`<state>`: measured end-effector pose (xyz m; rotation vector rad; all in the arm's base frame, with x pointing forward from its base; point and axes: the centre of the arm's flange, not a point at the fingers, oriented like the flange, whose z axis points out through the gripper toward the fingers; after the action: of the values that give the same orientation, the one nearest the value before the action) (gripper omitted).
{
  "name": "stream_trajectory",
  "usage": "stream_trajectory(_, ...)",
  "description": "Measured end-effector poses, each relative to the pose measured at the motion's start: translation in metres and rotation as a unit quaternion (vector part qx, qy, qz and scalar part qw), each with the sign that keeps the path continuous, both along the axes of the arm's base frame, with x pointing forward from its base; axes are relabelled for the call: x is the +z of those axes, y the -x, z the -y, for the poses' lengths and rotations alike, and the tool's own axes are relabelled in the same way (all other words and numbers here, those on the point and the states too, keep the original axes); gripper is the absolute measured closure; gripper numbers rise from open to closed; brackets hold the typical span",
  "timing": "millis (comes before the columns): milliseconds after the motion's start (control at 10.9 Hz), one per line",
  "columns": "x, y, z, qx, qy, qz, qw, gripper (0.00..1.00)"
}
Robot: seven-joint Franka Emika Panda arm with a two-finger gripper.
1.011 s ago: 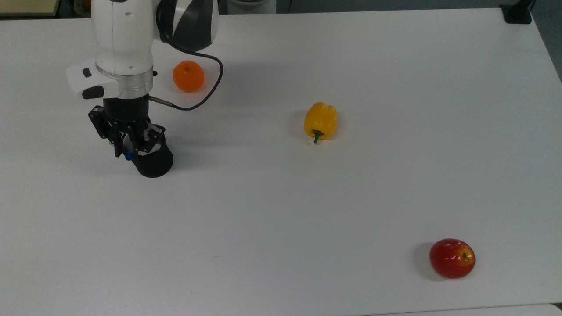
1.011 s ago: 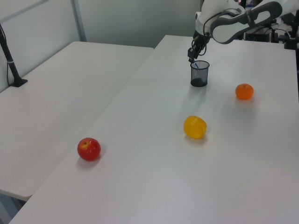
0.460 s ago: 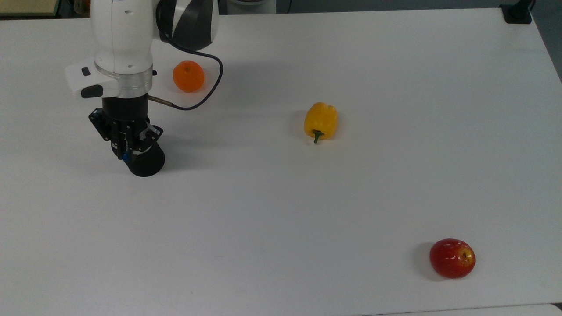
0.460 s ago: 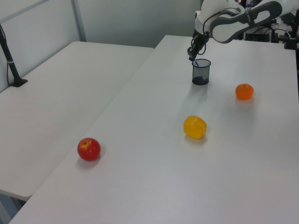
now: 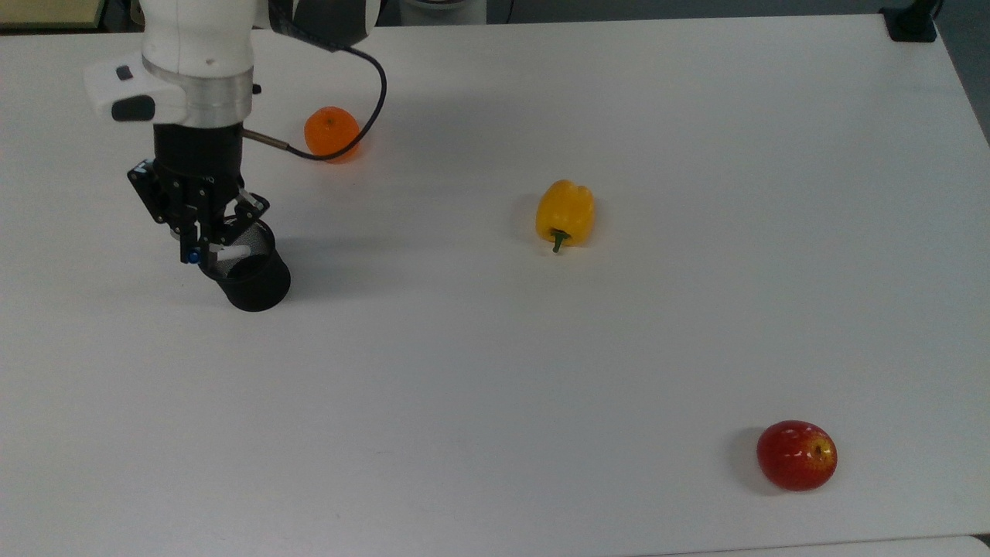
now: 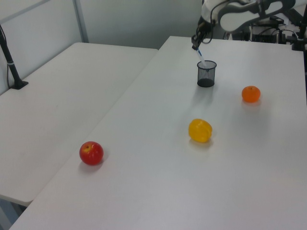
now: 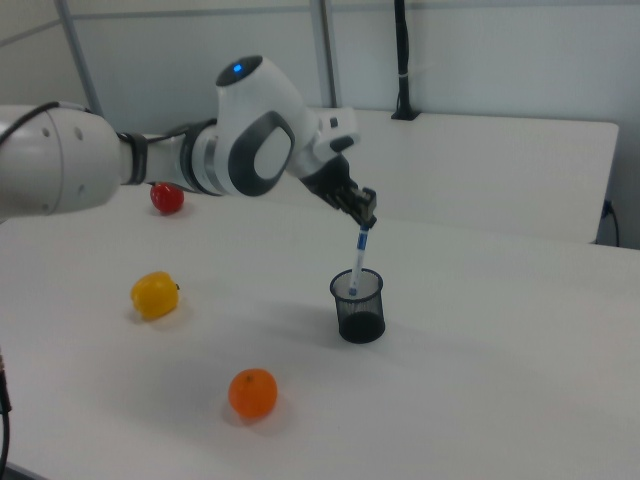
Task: Take marker pen
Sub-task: 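Lift the marker straight up out of the pen cup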
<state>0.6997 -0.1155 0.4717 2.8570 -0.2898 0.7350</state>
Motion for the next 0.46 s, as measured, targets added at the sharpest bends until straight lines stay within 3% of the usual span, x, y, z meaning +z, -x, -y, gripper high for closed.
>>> stream_trajectory(276, 0.064, 0.015, -0.002, 0.0, 0.004, 0.045, 0.999, 0.82)
stream_trajectory(460, 0.077, 0.021, -0.007, 0.001, 0.003, 0.045, 0.999, 0.82)
